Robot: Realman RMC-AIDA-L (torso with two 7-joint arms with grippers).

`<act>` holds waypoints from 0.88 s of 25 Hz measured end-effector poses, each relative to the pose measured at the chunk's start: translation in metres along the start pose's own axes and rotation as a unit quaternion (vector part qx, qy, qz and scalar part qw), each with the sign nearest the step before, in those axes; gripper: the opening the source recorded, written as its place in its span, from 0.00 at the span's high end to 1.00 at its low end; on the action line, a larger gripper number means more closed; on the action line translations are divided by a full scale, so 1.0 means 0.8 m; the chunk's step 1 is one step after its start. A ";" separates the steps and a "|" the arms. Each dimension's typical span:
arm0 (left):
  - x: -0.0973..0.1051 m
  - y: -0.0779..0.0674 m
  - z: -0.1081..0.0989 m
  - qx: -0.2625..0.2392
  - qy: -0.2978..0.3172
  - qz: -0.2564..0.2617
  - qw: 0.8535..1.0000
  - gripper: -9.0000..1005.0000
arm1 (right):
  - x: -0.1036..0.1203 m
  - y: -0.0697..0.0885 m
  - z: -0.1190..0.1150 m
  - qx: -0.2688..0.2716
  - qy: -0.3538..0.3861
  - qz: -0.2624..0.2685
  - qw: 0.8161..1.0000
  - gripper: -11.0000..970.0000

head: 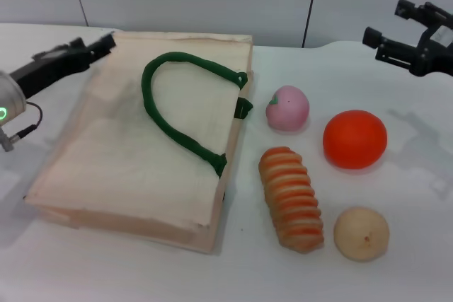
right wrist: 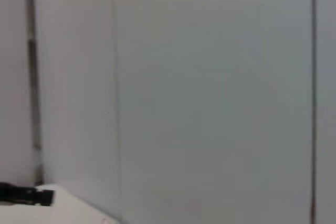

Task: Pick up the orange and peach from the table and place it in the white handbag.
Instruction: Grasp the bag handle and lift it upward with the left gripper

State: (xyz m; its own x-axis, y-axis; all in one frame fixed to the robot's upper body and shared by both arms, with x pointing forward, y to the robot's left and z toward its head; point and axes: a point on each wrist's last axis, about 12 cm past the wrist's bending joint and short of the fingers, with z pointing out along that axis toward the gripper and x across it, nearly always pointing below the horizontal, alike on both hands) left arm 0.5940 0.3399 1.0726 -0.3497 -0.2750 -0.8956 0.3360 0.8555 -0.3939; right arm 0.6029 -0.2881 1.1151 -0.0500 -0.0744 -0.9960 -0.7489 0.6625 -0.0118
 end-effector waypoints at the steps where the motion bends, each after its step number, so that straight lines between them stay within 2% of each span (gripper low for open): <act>1: -0.002 -0.001 0.002 0.005 0.015 -0.005 1.000 0.24 | -0.001 0.001 0.000 -0.005 0.000 -0.001 1.000 0.09; 4: -0.009 -0.004 0.011 0.018 0.062 -0.015 0.998 0.24 | -0.004 0.005 -0.001 -0.026 0.000 -0.011 1.000 0.09; 9: -0.010 -0.009 0.017 0.030 0.103 -0.021 0.994 0.24 | -0.011 0.009 -0.003 -0.060 0.024 -0.025 0.998 0.09; 16: -0.033 -0.022 0.022 0.077 0.153 -0.063 0.983 0.25 | -0.013 0.007 -0.002 -0.060 0.028 -0.027 0.997 0.09; 22: -0.045 -0.023 0.025 0.065 0.204 -0.106 0.971 0.25 | -0.014 0.007 0.000 -0.058 0.028 -0.027 0.998 0.09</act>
State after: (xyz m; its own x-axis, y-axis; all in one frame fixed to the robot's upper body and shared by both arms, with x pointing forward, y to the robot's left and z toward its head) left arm 0.6177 0.3256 1.1079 -0.7317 -0.2185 -0.6456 0.3178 0.7286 -0.6067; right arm 0.5993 -0.2836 1.1259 -0.0422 -0.1513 -0.9876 -0.8233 0.5652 -0.0514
